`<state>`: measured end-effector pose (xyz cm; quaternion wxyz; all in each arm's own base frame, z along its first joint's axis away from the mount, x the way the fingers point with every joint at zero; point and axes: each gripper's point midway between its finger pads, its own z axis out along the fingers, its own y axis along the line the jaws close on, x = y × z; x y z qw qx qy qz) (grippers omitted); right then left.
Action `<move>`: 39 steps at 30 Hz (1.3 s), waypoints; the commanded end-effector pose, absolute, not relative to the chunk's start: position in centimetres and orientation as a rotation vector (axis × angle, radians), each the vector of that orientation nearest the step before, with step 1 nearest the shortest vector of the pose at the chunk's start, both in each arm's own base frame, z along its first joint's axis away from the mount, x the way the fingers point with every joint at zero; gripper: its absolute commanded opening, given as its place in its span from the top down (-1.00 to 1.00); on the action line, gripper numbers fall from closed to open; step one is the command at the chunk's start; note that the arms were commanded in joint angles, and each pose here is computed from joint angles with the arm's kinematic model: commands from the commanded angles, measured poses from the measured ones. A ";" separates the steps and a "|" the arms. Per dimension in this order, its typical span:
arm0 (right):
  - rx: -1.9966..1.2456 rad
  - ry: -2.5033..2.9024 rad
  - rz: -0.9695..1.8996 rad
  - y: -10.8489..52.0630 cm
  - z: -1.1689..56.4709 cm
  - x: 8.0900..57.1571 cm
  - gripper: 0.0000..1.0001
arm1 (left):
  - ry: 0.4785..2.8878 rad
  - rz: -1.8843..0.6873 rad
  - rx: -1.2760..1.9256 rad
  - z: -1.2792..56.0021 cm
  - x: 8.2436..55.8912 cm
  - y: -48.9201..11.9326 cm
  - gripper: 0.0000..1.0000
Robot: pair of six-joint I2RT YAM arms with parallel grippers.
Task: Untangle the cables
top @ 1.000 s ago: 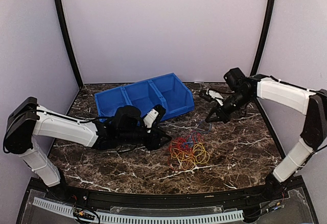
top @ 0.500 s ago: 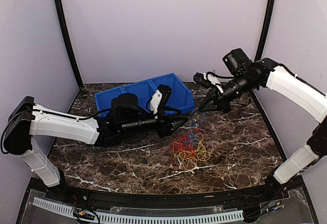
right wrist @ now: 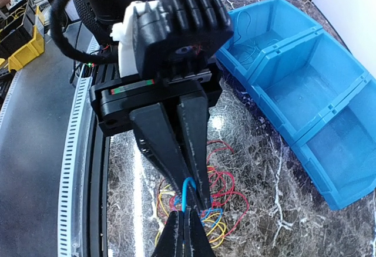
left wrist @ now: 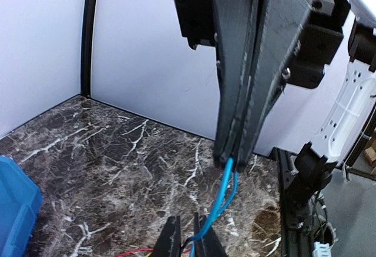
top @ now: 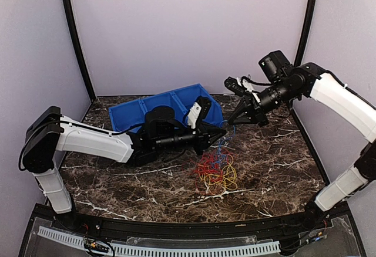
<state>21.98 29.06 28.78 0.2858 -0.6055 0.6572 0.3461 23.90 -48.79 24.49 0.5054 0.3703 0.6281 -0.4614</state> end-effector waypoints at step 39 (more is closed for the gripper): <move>-1.507 1.806 1.387 37.0 8.6 21.3 0.81 | 1.445 -1.020 0.415 38.6 25.6 -39.6 1.00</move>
